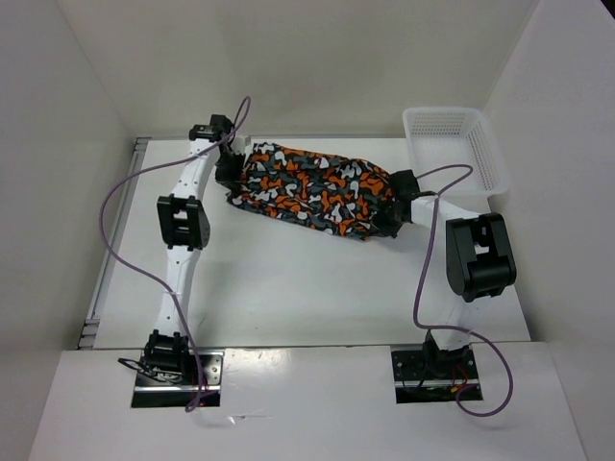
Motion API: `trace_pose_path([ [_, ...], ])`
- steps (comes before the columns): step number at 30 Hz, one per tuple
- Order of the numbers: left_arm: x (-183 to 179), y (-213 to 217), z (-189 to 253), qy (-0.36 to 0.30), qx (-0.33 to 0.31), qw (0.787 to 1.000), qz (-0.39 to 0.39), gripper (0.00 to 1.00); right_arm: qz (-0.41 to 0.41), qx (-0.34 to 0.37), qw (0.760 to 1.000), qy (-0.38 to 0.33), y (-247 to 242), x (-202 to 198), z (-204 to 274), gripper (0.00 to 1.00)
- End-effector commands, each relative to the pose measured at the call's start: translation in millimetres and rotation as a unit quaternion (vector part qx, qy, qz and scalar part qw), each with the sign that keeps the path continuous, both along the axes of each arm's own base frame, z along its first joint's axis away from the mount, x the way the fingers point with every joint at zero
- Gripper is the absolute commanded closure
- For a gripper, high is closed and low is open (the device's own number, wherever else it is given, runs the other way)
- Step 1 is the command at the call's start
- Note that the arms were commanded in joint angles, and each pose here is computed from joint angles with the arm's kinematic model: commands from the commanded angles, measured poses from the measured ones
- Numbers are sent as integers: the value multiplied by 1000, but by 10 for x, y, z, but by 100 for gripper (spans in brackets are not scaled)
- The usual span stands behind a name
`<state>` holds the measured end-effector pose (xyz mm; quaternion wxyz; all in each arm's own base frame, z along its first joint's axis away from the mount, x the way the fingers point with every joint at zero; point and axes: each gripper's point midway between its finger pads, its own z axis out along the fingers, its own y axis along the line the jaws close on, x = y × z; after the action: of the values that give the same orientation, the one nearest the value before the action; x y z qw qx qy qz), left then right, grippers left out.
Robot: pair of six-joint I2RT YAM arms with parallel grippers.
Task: Fold and stack the shorts
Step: Fold the shorts
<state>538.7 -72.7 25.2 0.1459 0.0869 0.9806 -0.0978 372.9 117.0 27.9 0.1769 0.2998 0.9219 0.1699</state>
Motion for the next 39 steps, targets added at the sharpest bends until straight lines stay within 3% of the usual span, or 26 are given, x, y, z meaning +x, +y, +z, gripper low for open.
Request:
trace_pose_path([
  [1,-442,133,91,72,-23,997,12,96,5,-4,1000,-18,-27,40,43,100],
  [2,-378,230,363,27,-26,999,20,97,10,-11,1000,-21,-50,18,41,100],
  [3,-455,258,358,19,-19,999,22,97,14,-13,999,-27,-55,9,108,100],
  [6,-1101,527,222,-6,39,998,45,100,40,-22,999,-13,-74,-123,123,100],
  [7,-1283,518,391,-23,47,998,43,100,46,-27,999,0,-96,-232,170,100],
  [8,-1673,524,189,26,50,998,41,100,60,-35,998,11,-118,-305,144,100],
  [11,-2079,616,286,57,46,996,54,98,86,-55,993,51,-202,-590,167,100],
  [14,-2457,587,339,83,41,994,51,82,116,-68,986,104,-273,-903,154,100],
  [16,-2673,584,422,95,41,993,50,60,132,-73,981,123,-277,-1040,169,100],
  [17,-2724,583,448,96,41,993,50,54,132,-73,980,126,-284,-1077,200,100],
  [20,-2574,655,613,37,58,996,58,36,142,-76,980,113,-278,-999,281,100],
  [21,-2339,658,702,-9,65,996,58,34,147,-77,980,113,-277,-970,271,100],
  [24,-1803,505,942,-107,99,989,37,32,156,-67,978,124,-238,-971,213,100],
  [27,-1484,225,945,-157,126,979,10,29,157,-63,978,124,-224,-983,191,100],
  [32,-1340,-77,742,-183,146,972,-18,29,154,-39,982,105,-144,-984,180,100],
  [39,-1273,-93,408,-183,160,970,-18,30,144,-30,984,104,-121,-1013,130,100],
])
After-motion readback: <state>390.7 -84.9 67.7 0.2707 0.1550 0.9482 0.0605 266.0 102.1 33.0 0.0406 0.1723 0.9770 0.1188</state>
